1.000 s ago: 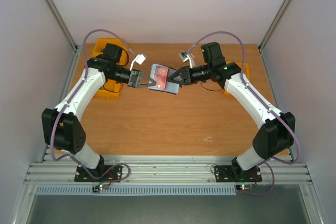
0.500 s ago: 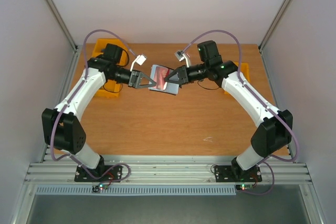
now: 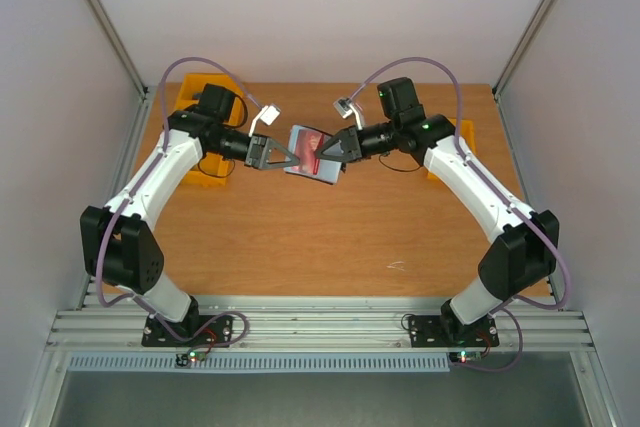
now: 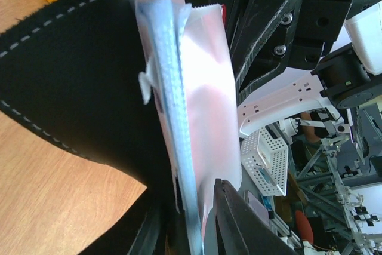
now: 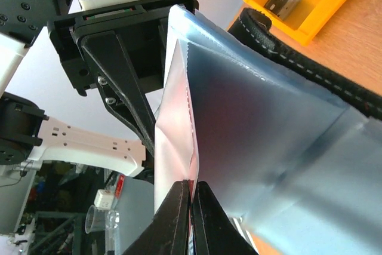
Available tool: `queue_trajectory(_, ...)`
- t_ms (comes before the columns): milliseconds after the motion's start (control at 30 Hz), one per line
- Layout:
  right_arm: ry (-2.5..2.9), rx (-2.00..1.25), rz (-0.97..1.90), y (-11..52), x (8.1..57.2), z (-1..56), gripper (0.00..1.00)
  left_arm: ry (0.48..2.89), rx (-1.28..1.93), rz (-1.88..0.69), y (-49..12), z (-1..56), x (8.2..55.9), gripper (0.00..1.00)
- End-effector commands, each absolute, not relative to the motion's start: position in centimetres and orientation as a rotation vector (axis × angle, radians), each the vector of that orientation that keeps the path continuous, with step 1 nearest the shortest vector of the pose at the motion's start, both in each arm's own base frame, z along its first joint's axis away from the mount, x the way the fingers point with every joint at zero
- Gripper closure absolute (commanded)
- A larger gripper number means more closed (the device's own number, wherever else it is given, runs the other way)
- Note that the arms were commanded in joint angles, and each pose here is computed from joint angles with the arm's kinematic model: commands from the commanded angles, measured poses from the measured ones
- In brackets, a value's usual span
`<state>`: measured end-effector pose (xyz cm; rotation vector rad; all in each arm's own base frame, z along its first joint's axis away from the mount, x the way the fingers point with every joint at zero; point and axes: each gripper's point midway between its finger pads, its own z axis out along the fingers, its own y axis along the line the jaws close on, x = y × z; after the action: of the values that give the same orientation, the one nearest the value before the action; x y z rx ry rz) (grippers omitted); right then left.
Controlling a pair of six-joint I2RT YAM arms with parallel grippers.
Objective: Take the credit cards out of the card holder
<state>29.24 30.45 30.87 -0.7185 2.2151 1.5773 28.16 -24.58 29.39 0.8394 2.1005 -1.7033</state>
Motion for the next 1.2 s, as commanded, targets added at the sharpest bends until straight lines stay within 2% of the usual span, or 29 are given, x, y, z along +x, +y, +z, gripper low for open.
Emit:
queue_trajectory(0, 2.208, -0.725, 1.531, 29.2, 29.0, 31.9, 0.99, 1.995, 0.890, -1.762, -24.8, 31.3, 27.3, 0.76)
queue_trajectory(100, 2.233, -0.706, 1.510, 28.6, 29.1, 31.6, 0.99, 1.997, 0.886, -1.761, -24.7, 31.1, 27.3, 0.77)
queue_trajectory(233, 2.241, -0.715, 1.496, 28.4, 29.0, 31.7, 0.99, 2.014, 0.865, -1.771, -24.8, 30.6, 27.5, 0.89)
queue_trajectory(400, 2.291, -0.657, 1.444, 27.3, 29.8, 30.9, 0.99, 2.010, 0.866, -1.765, -24.7, 30.8, 27.5, 0.99)
queue_trajectory(633, 2.434, -0.458, 1.340, 24.1, 32.1, 27.9, 0.99, 2.100, 0.727, -1.636, -23.2, 28.7, 30.5, 1.00)
queue_trajectory(767, 2.512, -0.278, 1.222, 21.7, 33.9, 26.6, 0.99, 2.224, 0.573, -1.566, -22.3, 25.5, 32.2, 1.00)
queue_trajectory(1033, 2.488, -0.185, 1.134, 20.2, 35.0, 27.8, 0.99, 2.295, 0.410, -1.714, -23.0, 20.0, 32.3, 1.00)
queue_trajectory(1167, 2.483, -0.179, 1.152, 20.4, 35.0, 28.2, 0.99, 2.404, 0.207, -1.762, -23.1, 14.8, 32.9, 1.00)
